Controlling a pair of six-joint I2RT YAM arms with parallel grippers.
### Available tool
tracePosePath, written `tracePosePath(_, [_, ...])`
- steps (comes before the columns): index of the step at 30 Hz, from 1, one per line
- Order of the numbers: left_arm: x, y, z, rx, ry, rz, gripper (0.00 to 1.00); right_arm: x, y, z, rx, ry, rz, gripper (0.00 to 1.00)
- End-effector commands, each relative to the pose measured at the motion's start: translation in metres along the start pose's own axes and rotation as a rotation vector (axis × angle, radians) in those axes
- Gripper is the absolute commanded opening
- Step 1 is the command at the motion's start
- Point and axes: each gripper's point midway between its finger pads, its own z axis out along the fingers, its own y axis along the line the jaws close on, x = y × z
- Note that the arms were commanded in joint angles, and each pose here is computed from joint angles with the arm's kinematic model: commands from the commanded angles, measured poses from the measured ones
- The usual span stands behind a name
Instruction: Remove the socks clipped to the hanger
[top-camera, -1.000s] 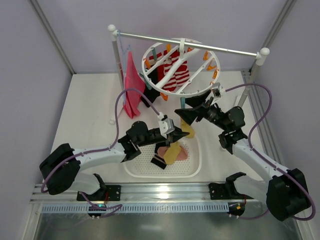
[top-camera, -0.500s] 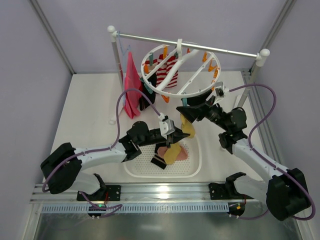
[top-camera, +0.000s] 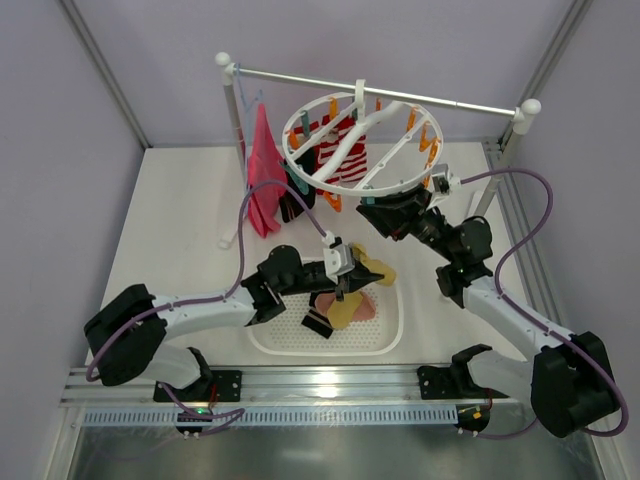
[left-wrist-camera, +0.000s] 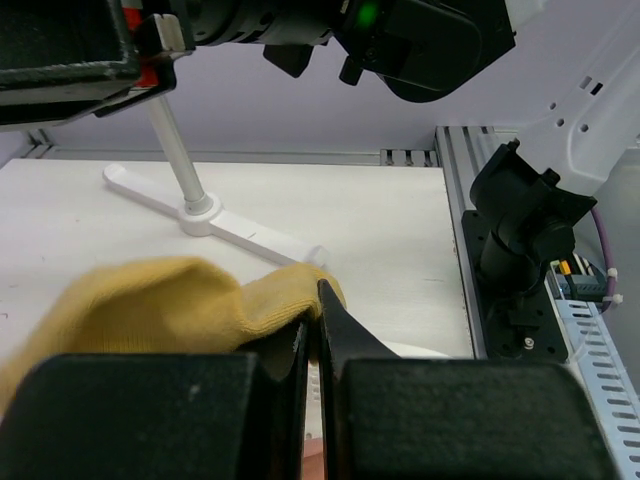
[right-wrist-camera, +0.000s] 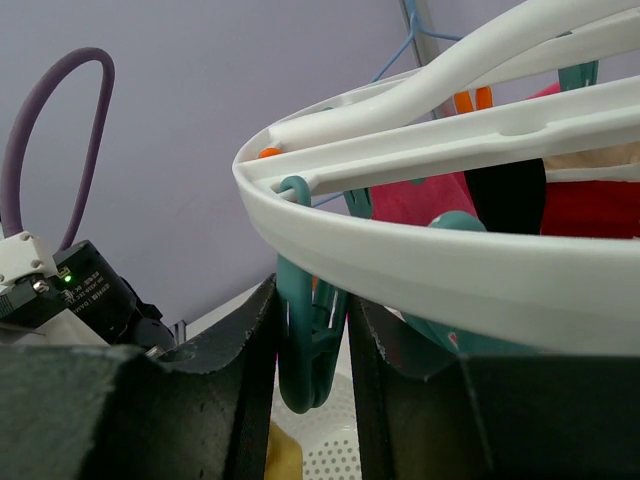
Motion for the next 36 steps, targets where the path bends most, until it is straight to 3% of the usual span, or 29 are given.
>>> tracePosePath(1, [-0.011, -0.004, 0.007, 0.027, -0.024, 0.02, 0.0, -0.014, 0.007, -0.001, -0.027, -0.064, -0.055, 0.04])
tracePosePath(8, [-0.009, -0.004, 0.008, 0.017, -0.013, 0.02, 0.0, -0.015, 0.009, -0.004, -0.025, -0.074, -0.071, 0.04])
tracePosePath(9, [-0.011, -0.004, 0.007, 0.014, -0.017, 0.022, 0.0, -0.014, 0.009, -0.005, -0.025, -0.07, -0.074, 0.09])
tracePosePath(11, [-0.011, -0.003, 0.006, 0.003, -0.011, 0.019, 0.0, -0.015, 0.01, -0.007, -0.016, -0.069, -0.082, 0.28])
tracePosePath(12, [-0.01, 0.0, 0.005, -0.015, -0.005, 0.016, 0.0, -0.016, 0.011, -0.008, -0.013, -0.07, -0.09, 0.58])
tracePosePath(13, [-0.012, 0.001, 0.004, -0.026, -0.005, 0.016, 0.0, -0.016, 0.011, -0.01, -0.007, -0.069, -0.104, 0.7])
tracePosePath(16, [-0.012, 0.012, 0.002, -0.089, 0.028, 0.003, 0.0, -0.017, 0.012, -0.017, 0.017, -0.068, -0.139, 0.9])
tracePosePath(23, [0.0, 0.04, -0.019, -0.295, 0.148, -0.028, 0.0, -0.013, 0.005, -0.037, 0.118, -0.078, -0.186, 0.96])
tracePosePath(27, [0.021, 0.045, -0.044, -0.418, 0.235, -0.132, 0.0, -0.009, -0.005, -0.047, 0.189, -0.065, -0.211, 1.0])
tracePosePath(32, [0.057, 0.064, -0.095, -0.7, 0.338, -0.205, 0.0, -0.006, -0.04, -0.072, 0.419, -0.045, -0.266, 1.0])
tracePosePath(36, [0.082, 0.065, -0.117, -0.828, 0.393, -0.248, 0.0, -0.009, -0.054, -0.095, 0.555, -0.058, -0.309, 1.0])
